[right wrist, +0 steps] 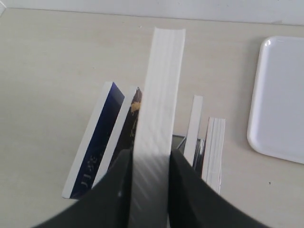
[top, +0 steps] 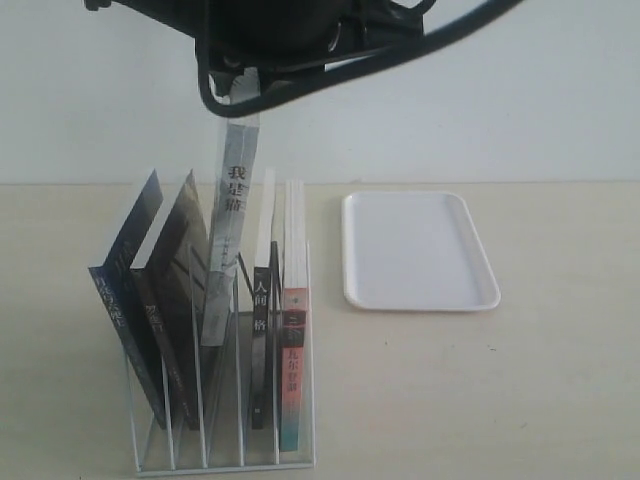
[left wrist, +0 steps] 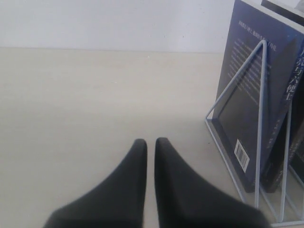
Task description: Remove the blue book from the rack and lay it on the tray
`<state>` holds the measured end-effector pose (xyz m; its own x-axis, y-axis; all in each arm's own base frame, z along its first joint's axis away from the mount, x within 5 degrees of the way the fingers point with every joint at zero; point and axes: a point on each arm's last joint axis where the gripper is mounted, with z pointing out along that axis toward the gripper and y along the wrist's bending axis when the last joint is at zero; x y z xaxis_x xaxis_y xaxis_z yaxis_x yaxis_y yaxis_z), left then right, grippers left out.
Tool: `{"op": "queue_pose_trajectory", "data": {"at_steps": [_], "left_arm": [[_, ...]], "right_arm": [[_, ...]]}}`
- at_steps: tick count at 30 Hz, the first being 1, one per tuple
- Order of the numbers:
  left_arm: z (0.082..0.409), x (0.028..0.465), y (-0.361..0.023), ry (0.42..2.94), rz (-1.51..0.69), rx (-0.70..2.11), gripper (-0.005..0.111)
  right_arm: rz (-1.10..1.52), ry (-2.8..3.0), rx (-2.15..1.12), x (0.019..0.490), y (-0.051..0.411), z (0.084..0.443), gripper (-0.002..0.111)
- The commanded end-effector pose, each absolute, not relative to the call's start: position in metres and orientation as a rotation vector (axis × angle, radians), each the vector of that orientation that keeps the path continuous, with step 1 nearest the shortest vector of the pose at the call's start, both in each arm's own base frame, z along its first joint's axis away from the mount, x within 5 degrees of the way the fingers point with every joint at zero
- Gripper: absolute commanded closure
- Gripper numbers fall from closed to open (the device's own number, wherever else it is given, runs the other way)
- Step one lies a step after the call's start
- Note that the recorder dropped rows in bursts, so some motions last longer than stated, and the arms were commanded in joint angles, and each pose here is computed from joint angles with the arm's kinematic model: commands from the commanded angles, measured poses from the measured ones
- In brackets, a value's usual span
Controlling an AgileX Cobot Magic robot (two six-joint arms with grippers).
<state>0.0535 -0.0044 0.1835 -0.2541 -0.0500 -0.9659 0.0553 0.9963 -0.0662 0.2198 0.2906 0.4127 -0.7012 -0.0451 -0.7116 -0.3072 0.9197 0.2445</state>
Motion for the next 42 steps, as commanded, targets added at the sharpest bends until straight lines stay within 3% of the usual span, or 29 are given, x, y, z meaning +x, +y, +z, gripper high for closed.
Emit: {"op": "queue_pose_trajectory", "data": {"at_steps": [1, 9, 21, 25, 31, 42], "left_arm": [[0.183, 0.054, -0.004, 1.821, -0.1, -0.006, 0.101], [0.183, 0.054, -0.004, 1.821, -0.1, -0.006, 0.101], [0.183, 0.054, -0.004, 1.821, -0.1, -0.006, 0.101], [0.183, 0.054, -0.004, 1.821, -0.1, -0.006, 0.101], [0.183, 0.054, -0.004, 1.821, -0.1, -0.006, 0.101], [0.183, 0.054, -0.004, 1.821, -0.1, -0.006, 0.101]], "right_arm": [[0.44, 2.283, -0.275, 0.222, 0.294, 0.414, 0.109], [0.386, 2.344, -0.33, 0.24, 0.327, 0.367, 0.109], [0.342, 2.375, -0.346, 0.251, 0.354, 0.325, 0.108], [0.327, 2.382, -0.347, 0.252, 0.355, 0.321, 0.096], [0.31, 2.395, -0.345, 0.253, 0.356, 0.317, 0.068], [0.326, 2.382, -0.353, 0.247, 0.353, 0.326, 0.068]]}}
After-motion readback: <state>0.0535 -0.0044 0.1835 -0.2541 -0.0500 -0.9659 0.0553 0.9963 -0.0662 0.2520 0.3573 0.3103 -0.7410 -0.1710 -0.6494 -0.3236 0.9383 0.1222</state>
